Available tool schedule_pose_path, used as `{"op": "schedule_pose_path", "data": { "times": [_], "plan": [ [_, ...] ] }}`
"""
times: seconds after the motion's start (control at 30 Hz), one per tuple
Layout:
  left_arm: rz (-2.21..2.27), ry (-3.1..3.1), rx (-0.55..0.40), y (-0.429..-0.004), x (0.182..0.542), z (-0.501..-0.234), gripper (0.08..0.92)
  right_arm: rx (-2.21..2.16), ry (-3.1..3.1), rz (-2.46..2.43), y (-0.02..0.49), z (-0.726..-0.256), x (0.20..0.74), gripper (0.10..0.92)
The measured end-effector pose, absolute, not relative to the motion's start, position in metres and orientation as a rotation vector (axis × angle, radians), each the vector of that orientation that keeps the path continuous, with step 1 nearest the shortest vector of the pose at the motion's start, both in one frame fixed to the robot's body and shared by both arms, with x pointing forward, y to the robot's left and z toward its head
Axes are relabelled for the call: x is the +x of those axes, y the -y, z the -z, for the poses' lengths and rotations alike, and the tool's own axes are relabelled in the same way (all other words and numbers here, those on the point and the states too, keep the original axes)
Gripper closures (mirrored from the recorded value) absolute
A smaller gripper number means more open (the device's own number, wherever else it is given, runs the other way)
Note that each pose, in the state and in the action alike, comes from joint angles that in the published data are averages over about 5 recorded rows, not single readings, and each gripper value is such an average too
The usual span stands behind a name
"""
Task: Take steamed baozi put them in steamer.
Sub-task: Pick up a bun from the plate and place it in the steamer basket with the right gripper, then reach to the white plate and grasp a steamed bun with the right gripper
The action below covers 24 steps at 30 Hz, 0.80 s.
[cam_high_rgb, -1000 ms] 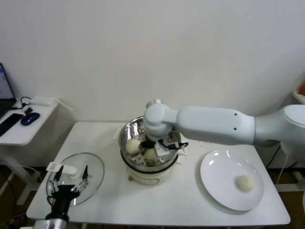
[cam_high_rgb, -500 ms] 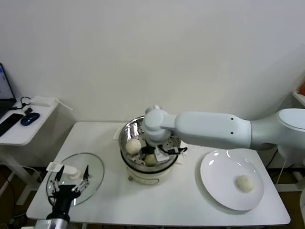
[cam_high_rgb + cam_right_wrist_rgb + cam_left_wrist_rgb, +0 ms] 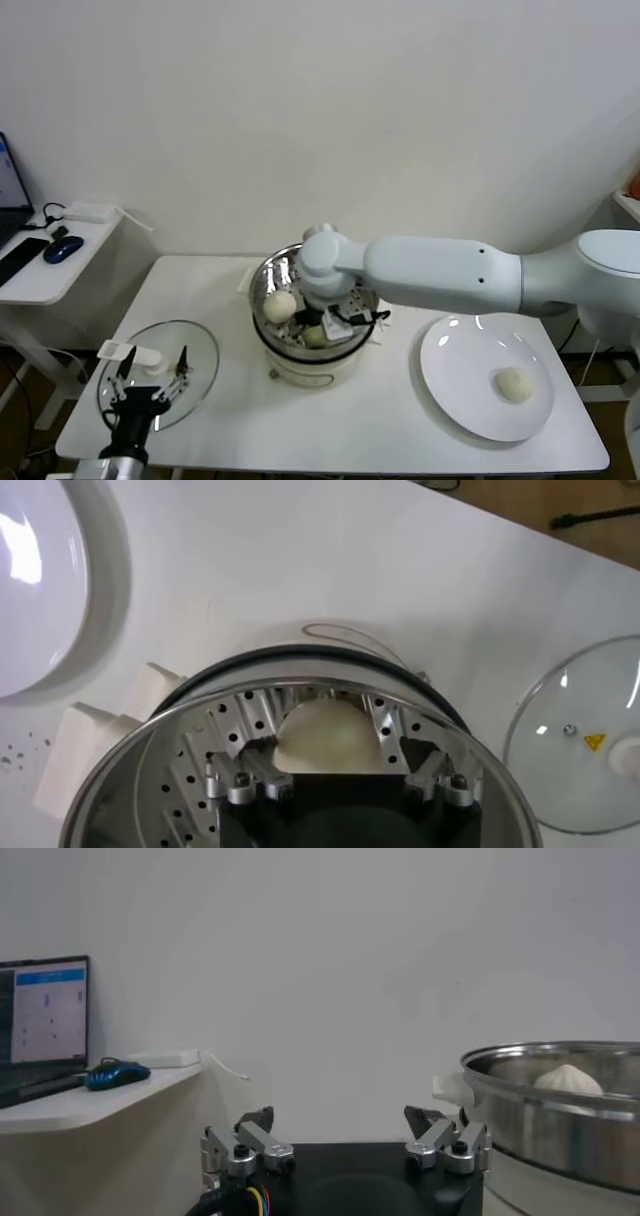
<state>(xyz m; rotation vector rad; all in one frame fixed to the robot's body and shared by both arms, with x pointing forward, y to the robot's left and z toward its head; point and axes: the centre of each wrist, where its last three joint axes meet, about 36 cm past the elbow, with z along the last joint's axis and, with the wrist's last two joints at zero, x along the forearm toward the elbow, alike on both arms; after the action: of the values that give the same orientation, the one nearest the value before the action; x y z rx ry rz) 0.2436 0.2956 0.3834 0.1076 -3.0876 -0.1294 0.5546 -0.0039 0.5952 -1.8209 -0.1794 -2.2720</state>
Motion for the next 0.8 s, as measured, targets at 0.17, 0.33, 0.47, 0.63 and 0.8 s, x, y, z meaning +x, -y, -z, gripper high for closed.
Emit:
{"op": "schedule_pose_path", "data": {
  "times": [0.17, 0.33, 0.47, 0.63, 0.8],
  "plan": [
    [0.130, 3.086, 0.108, -0.296, 0.243, -0.383, 0.177, -1.823, 0.171, 2.270, 0.006, -0.601, 0.558, 0.200],
    [0.131, 3.088, 0.107, -0.296, 0.243, -0.384, 0.177, -1.830, 0.149, 2.272, 0.010, -0.613, 0.562, 0.199],
    [0.132, 3.089, 0.107, -0.295, 0.242, -0.385, 0.177, -1.847, 0.104, 2.286, 0.017, -0.628, 0.569, 0.200],
    [0.135, 3.091, 0.106, -0.296, 0.243, -0.386, 0.177, -1.893, -0.026, 2.324, 0.035, -0.653, 0.583, 0.200],
    [0.138, 3.099, 0.104, -0.297, 0.244, -0.388, 0.177, -1.983, -0.296, 2.370, 0.069, -0.675, 0.604, 0.200]
  ]
}}
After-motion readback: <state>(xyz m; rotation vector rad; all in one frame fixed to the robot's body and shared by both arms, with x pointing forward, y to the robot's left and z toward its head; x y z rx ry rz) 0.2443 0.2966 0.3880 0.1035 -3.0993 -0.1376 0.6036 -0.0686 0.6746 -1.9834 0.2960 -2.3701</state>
